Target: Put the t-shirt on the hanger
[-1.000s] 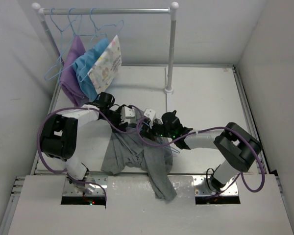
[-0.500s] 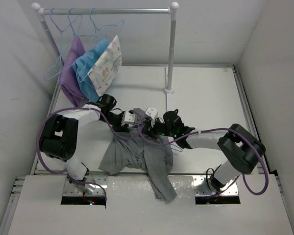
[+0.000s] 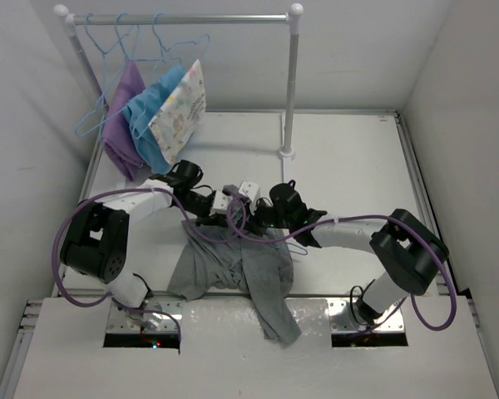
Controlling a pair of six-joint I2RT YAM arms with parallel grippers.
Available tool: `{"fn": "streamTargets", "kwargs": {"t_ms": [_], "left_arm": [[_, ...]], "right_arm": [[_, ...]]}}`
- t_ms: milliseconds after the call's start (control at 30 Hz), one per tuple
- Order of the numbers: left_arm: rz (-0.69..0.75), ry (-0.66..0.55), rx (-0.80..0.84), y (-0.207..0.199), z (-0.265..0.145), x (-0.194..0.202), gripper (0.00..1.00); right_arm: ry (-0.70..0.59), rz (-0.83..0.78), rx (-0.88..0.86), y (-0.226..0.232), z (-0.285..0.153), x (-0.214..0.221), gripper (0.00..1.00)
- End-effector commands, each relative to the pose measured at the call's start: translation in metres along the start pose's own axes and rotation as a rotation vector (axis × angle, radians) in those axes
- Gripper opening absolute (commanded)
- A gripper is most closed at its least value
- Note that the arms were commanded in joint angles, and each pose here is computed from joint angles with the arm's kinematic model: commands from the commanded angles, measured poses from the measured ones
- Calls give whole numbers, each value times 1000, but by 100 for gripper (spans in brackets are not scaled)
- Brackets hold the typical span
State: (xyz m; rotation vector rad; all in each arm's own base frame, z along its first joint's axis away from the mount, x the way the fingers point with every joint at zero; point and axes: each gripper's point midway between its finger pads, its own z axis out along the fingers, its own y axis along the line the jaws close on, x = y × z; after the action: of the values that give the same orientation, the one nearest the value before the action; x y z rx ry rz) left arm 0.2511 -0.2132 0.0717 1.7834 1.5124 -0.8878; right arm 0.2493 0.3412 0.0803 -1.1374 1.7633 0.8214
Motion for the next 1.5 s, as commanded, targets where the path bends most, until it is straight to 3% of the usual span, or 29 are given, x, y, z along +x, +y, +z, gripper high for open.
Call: {"fn": "streamTargets", "kwargs": {"t_ms": [0, 67, 100, 167, 200, 300, 433, 467, 500, 533, 567, 667, 733, 767, 800, 833, 1000, 1167, 1467], "left_arm": [[-42, -31, 28, -6, 5, -7, 0], [-26, -20, 12, -7, -1, -10, 0], [-11, -12, 1, -7, -3, -10, 0], [48, 20, -37, -10, -11, -8, 0], [65, 30, -49, -11, -12, -7, 0], [119, 52, -53, -14, -18, -8, 0], [160, 32, 12, -27, -21, -16, 0], [168, 32, 14, -28, -22, -17, 0], [175, 33, 11, -29, -23, -18, 0], [178, 36, 9, -29, -23, -17, 0], [179, 38, 7, -28, -23, -17, 0], [175, 31, -7, -26, -22, -17, 0], [165, 12, -6, -26, -20, -19, 0], [162, -2, 1, -28, -19, -21, 0], [154, -40, 20, -31, -16, -27, 0], [150, -59, 32, -33, -16, -33, 0], [119, -126, 131, -45, -3, -55, 0], [115, -167, 217, -58, 3, -67, 0], [84, -173, 254, -61, 5, -65, 3]], "right_arm": [[3, -10, 14, -4, 1, -10, 0], [38, 14, 16, -1, -8, -4, 6], [58, 19, 8, 3, -12, 1, 28], [81, 26, 5, 12, -31, 11, 45], [76, 29, 14, 14, -38, 13, 62], [15, 34, 54, 20, -65, 8, 88], [-75, 69, 158, 17, -96, -2, 90], [-100, 76, 193, 13, -102, -7, 87], [-148, 104, 252, 7, -112, -16, 69], [-158, 121, 282, 3, -116, -18, 59], [-170, 128, 274, 6, -118, -22, 55], [-208, 113, 208, 17, -120, -33, 58], [-188, 116, 207, 16, -114, -29, 45], [-182, 124, 230, 10, -111, -26, 20], [-146, 143, 230, 8, -101, -14, 7], [-165, 139, 216, 7, -94, -18, 0], [-120, 96, 30, 24, -53, -24, 0], [-121, -19, 17, 21, -38, -51, 0], [-109, -91, 19, 20, -23, -54, 0]]}}
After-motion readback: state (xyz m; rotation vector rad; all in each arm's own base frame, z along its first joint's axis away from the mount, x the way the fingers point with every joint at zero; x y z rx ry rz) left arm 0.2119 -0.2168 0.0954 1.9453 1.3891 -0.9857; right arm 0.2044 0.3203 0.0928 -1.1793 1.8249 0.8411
